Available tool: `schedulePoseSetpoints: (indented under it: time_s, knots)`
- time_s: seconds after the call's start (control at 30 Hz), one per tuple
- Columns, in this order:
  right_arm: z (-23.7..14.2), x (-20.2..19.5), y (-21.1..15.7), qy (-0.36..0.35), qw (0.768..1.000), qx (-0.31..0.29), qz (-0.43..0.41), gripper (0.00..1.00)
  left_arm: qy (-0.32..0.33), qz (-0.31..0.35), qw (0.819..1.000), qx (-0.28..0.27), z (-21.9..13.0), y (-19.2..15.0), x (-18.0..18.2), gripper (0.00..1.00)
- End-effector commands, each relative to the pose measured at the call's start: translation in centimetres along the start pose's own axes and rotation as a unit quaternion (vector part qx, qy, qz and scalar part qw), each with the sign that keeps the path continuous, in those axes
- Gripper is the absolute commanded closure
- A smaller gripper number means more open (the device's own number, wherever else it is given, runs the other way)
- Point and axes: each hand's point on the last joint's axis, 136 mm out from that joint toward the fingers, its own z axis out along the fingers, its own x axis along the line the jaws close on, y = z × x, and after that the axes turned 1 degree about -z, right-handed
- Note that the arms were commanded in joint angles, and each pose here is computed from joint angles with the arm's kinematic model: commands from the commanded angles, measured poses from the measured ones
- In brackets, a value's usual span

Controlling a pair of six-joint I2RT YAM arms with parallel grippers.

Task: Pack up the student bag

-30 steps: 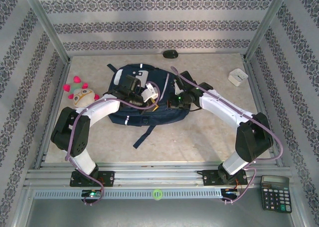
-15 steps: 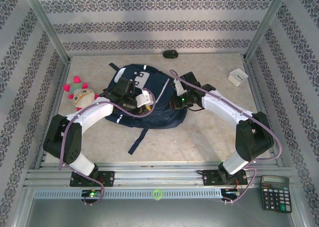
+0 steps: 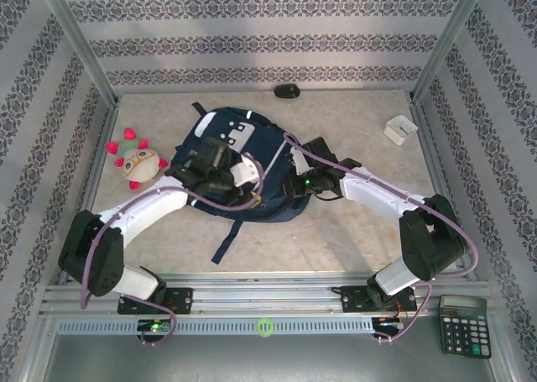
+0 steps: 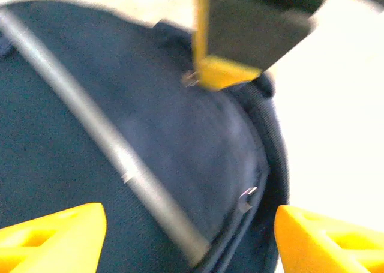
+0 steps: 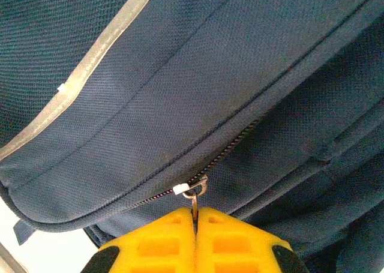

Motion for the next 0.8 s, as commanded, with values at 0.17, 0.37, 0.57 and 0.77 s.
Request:
schedulePoseSetpoints:
  time_s: [0.17,0.37,0.57,0.77]
  knots:
    - [-1.0,0.1,0.3,0.030,0.999,-0.013,0.013,1.00,0.108,-0.036,0.994,-0.007,4.9,2.3,2.4,0.29]
    - [-1.3,-0.7,0.0,0.022,0.999,-0.018,0.023,1.00,0.154,-0.037,0.986,0.050,6.0,-0.1,4.3,0.63]
    - [-1.6,-3.5,-0.8,-0.056,0.997,-0.028,0.050,1.00,0.018,0.051,0.998,0.017,4.3,-0.7,-1.0,0.99]
    - [-1.1,-3.3,-1.8,-0.079,0.995,-0.039,0.035,1.00,-0.065,0.055,0.996,-0.015,1.0,-2.4,-3.3,1.00]
